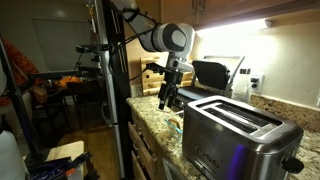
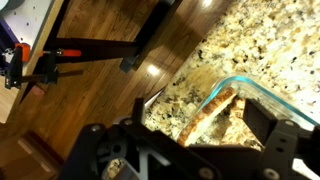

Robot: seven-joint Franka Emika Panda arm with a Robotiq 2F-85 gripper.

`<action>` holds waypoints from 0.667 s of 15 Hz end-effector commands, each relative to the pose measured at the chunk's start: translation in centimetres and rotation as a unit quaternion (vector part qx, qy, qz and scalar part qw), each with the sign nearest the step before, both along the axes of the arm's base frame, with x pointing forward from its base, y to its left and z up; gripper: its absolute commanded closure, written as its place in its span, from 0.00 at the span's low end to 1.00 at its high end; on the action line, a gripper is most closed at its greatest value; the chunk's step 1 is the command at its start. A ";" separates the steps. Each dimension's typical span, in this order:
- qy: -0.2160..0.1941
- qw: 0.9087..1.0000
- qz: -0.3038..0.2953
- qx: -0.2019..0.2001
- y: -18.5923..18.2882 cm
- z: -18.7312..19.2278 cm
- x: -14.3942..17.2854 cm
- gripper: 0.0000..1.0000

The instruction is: Put one slice of bread in the bread toaster

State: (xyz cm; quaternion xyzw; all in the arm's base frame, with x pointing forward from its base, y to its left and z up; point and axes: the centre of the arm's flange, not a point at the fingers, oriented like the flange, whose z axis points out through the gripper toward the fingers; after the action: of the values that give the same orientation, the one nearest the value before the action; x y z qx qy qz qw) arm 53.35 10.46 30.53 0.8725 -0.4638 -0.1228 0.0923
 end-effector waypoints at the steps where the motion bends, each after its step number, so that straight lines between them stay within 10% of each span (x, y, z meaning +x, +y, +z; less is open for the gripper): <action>1: -0.004 1.000 -0.017 -0.003 -0.4 -0.9 -0.2 0.00; 10: -0.002 1.000 -0.025 -0.016 -2.2 -2.5 1.5 0.00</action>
State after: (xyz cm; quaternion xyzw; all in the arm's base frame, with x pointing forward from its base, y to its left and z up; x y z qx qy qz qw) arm 54.09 8.46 28.60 0.8630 -0.4788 -0.1278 0.0986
